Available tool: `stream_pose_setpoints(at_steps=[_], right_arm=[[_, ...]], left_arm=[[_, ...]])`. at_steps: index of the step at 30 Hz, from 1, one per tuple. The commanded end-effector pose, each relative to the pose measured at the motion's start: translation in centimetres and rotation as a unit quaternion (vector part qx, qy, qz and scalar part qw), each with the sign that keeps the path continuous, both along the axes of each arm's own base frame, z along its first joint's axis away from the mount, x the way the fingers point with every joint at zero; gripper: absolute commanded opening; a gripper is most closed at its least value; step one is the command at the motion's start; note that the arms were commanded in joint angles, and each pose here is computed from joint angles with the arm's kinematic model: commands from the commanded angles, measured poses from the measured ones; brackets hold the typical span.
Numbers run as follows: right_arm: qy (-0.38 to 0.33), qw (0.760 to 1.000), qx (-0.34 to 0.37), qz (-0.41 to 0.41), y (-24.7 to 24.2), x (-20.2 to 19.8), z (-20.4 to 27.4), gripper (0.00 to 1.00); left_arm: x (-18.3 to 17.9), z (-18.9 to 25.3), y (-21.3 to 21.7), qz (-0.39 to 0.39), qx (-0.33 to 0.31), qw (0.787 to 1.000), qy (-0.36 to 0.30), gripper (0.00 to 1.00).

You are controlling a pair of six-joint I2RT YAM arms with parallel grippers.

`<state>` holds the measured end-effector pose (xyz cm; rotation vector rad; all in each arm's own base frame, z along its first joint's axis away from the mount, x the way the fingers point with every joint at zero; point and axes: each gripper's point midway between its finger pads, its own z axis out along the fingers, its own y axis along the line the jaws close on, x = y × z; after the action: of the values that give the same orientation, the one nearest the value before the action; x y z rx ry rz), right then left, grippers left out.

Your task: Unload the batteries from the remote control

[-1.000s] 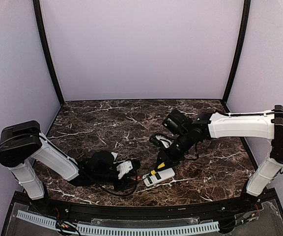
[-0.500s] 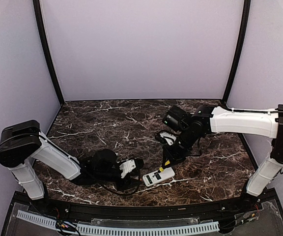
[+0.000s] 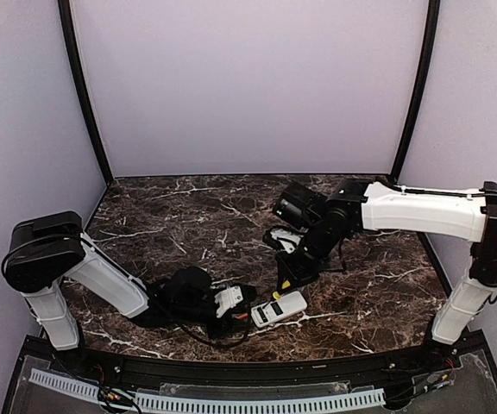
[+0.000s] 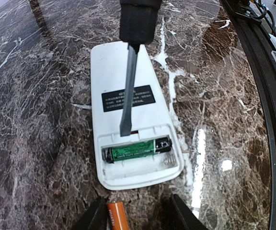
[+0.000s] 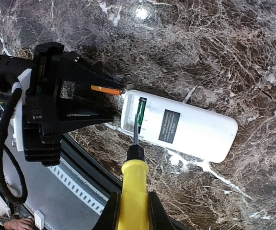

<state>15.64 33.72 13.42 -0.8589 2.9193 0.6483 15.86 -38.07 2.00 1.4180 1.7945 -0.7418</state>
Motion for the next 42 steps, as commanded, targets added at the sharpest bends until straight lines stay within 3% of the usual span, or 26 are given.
stream_pose_setpoints(at_steps=[1,22,42], right_arm=[[-0.004,0.999,-0.035,-0.001,0.1,-0.2,-0.5,0.00],[-0.004,0.998,-0.062,-0.003,1.4,-0.5,-1.4,0.00],[-0.027,0.989,-0.142,-0.007,0.9,-0.8,-1.7,0.00]], left_arm=[[0.0,0.4,-0.7,-0.004,-0.007,1.000,-0.002,0.44],[0.3,0.4,-1.5,-0.005,-0.021,1.000,-0.009,0.42],[-0.2,0.4,-2.0,-0.013,-0.036,0.999,-0.003,0.38]])
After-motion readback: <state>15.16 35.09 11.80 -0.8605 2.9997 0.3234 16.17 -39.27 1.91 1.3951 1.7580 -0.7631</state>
